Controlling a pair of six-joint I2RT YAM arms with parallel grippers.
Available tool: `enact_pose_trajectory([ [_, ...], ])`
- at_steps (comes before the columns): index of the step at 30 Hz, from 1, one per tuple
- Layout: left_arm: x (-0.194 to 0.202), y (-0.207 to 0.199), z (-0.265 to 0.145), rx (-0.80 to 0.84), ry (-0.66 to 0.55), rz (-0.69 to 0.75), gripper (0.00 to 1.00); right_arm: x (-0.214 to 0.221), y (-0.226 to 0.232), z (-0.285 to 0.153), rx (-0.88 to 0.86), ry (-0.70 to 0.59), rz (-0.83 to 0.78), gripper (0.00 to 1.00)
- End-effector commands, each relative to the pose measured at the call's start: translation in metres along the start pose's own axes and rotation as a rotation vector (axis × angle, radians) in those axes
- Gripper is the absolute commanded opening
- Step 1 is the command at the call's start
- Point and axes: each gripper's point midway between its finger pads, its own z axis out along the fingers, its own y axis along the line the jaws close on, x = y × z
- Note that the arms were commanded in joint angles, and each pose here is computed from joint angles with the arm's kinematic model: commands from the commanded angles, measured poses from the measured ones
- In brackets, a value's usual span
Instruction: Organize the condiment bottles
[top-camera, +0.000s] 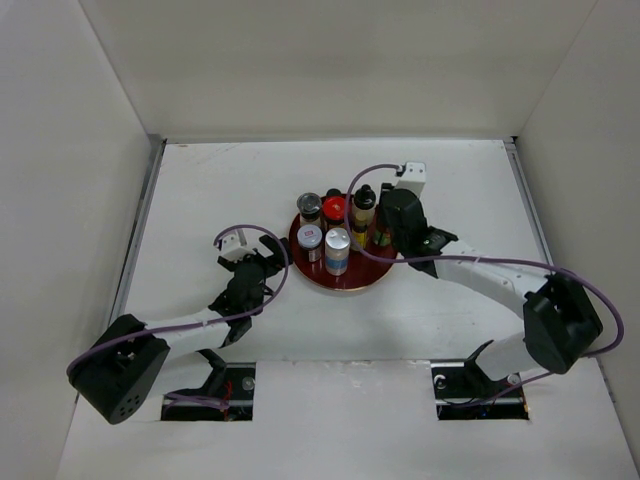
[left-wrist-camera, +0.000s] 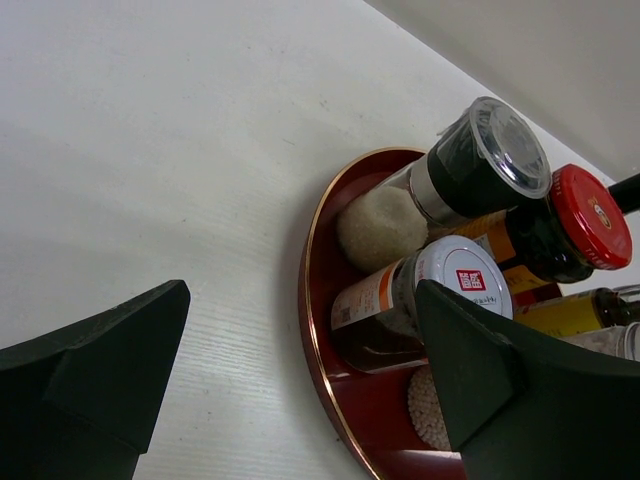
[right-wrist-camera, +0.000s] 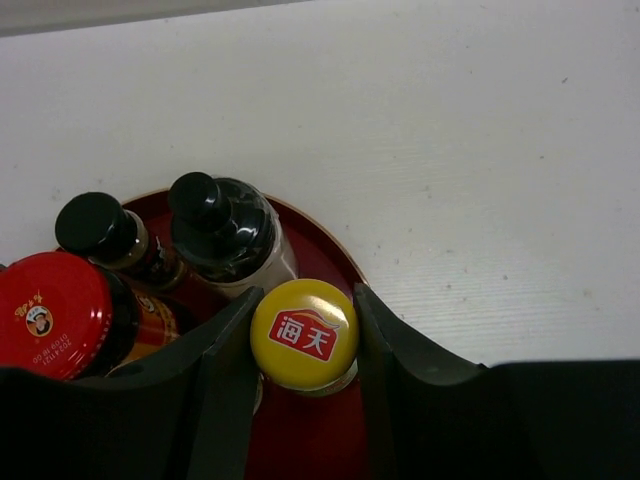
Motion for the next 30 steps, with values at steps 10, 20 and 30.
enact_pose_trajectory([
  [10,-0.03,-0.011,0.006,0.01,-0.089,-0.063,1.0,-0.055,0.005,-0.026,-0.065,-0.17,0.182,0.91],
  [20,-0.033,0.017,0.015,-0.106,-0.072,-0.015,1.0,-0.059,-0.083,-0.021,0.047,-0.2,0.323,1.0],
  [30,-0.039,0.008,0.016,-0.168,0.017,0.034,1.0,0.004,-0.116,0.009,0.101,-0.119,0.488,0.57],
])
